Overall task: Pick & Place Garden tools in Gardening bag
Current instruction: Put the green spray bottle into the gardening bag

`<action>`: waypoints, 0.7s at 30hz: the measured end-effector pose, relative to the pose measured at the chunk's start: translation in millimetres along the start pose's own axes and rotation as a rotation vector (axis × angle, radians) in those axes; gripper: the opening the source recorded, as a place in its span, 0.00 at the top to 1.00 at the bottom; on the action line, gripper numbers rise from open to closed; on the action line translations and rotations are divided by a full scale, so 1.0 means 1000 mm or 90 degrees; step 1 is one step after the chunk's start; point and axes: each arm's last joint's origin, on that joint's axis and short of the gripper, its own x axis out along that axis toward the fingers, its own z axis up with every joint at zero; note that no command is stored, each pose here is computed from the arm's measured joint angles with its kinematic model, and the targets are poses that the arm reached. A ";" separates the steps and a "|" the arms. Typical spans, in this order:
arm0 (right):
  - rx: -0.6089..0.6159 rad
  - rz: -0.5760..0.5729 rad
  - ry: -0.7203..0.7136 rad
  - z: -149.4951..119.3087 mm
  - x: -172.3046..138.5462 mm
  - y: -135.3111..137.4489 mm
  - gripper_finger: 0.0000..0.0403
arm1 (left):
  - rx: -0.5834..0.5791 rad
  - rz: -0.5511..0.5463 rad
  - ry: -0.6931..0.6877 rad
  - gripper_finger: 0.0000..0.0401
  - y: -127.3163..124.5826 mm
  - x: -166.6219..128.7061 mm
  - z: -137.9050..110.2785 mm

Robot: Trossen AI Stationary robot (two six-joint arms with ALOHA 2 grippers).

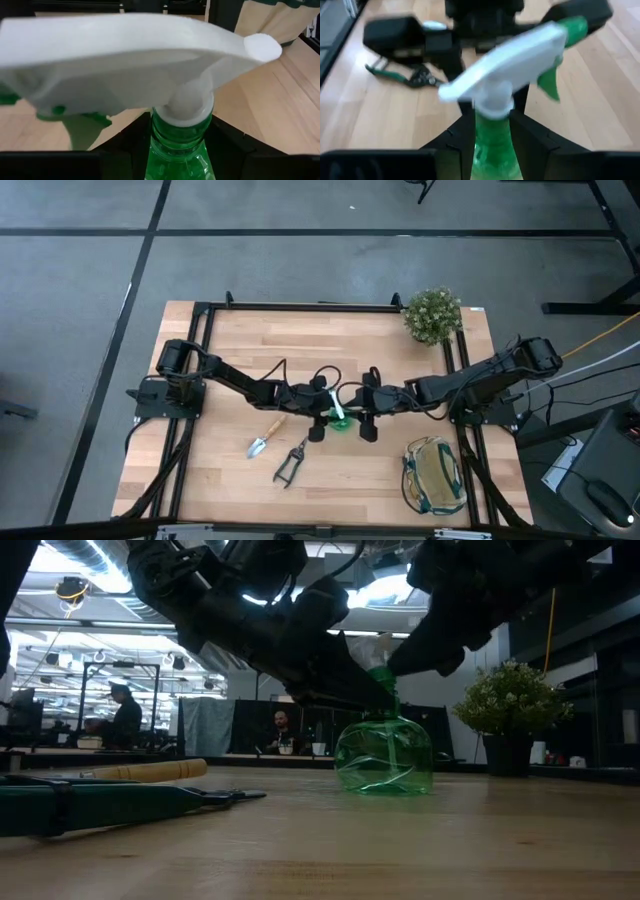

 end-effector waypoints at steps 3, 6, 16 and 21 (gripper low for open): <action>-0.002 0.004 0.007 0.000 -0.007 0.000 0.70 | -0.006 0.006 0.000 0.62 0.001 0.000 0.000; -0.008 -0.004 0.027 -0.002 -0.012 0.000 0.70 | -0.007 0.012 0.000 0.62 0.002 0.000 0.000; 0.033 0.020 -0.115 0.023 -0.022 0.001 0.70 | -0.008 0.013 0.001 0.62 0.002 0.000 0.000; 0.114 0.018 -0.123 0.026 -0.021 -0.004 0.64 | -0.012 0.013 0.001 0.61 0.002 0.000 0.000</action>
